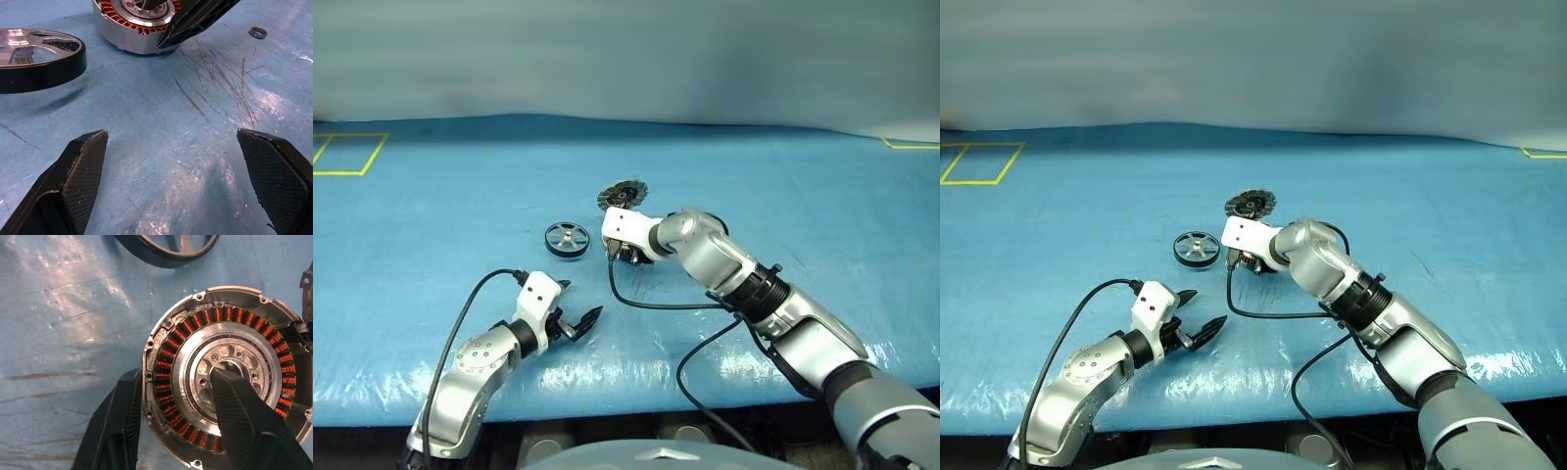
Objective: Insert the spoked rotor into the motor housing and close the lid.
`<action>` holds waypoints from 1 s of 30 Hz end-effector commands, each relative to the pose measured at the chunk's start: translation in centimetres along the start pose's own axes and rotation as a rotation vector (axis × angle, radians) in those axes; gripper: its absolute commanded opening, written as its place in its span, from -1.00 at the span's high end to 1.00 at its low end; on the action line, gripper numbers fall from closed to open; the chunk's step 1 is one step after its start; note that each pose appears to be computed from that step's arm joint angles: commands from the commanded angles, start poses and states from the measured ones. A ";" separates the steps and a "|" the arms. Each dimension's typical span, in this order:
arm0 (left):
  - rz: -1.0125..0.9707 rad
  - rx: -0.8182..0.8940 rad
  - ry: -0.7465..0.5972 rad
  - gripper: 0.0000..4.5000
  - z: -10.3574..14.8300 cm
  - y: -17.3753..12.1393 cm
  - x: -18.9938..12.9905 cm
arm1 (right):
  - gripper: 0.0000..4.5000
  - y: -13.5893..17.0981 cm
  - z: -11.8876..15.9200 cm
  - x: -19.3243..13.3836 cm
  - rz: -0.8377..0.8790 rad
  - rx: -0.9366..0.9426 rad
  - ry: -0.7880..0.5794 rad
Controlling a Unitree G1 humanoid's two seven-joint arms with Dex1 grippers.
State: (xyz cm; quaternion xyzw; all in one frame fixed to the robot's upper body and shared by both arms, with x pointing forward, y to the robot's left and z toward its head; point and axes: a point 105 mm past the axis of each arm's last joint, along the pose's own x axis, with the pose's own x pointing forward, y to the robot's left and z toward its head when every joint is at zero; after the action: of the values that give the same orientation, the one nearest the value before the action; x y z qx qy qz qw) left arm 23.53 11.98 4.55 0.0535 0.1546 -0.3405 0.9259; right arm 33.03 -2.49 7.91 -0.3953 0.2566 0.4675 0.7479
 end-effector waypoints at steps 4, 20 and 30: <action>-0.053 0.148 -0.120 -1.00 2.3 -0.8 -2.2 | 0.19 8.7 -0.6 0.1 0.235 0.016 0.025; -0.057 0.157 -0.136 -1.00 1.7 -0.8 -3.4 | 0.19 10.7 3.1 -0.8 0.217 0.008 -0.105; -0.096 0.147 -0.143 -1.00 1.6 -1.0 -2.9 | -0.65 8.4 6.5 -4.2 0.125 0.072 -0.216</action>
State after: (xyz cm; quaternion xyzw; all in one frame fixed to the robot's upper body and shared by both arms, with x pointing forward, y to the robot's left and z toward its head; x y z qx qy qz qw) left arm 21.33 13.35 6.70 0.0946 0.0760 -0.3849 0.9149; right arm 24.97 1.40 9.09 -0.3176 0.2652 0.5057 0.7570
